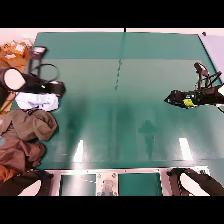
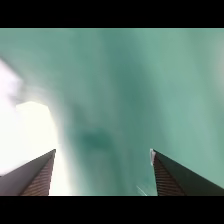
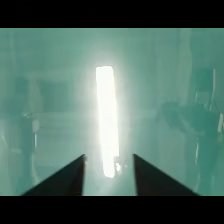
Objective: Fold the shirts.
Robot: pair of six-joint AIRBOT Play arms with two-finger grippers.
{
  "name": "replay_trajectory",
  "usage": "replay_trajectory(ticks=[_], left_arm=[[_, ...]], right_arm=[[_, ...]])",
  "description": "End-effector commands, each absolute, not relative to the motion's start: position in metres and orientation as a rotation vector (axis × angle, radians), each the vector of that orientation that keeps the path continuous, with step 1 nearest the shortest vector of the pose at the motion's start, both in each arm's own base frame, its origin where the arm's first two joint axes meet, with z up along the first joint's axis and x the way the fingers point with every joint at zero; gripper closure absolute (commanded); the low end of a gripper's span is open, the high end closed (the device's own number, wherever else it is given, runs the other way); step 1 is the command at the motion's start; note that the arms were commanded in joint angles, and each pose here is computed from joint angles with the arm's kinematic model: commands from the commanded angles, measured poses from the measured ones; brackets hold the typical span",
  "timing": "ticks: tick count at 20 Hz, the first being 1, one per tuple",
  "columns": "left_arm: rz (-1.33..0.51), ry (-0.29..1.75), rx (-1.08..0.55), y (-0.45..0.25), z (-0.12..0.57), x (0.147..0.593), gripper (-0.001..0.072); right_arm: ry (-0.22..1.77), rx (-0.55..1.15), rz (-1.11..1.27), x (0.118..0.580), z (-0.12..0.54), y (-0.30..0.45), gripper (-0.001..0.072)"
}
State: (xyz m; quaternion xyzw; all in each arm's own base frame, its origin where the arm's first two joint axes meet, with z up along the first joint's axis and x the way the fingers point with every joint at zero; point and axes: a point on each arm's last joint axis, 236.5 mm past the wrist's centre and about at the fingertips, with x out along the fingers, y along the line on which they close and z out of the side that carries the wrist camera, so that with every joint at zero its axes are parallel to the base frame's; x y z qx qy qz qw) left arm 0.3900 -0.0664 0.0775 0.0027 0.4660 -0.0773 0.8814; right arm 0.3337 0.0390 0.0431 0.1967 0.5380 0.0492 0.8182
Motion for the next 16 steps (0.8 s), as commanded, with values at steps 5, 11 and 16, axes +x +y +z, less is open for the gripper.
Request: replay_trajectory(ticks=[5, 11, 16], left_arm=[[0.312, 1.017, -0.178, 0.14, -0.002, 0.432, -0.0013], [0.297, 1.18, -0.33, 0.14, -0.109, 0.446, -0.0013], [0.092, 1.194, -0.344, 0.104, -0.102, 0.46, 0.0681]], right_arm=[[1.021, 0.457, 0.084, 0.36, 0.057, 0.035, 0.0202], [1.013, 0.457, 0.082, 0.362, 0.057, 0.035, 0.0201], [1.006, 0.457, 0.08, 0.364, 0.058, 0.034, 0.0235]])
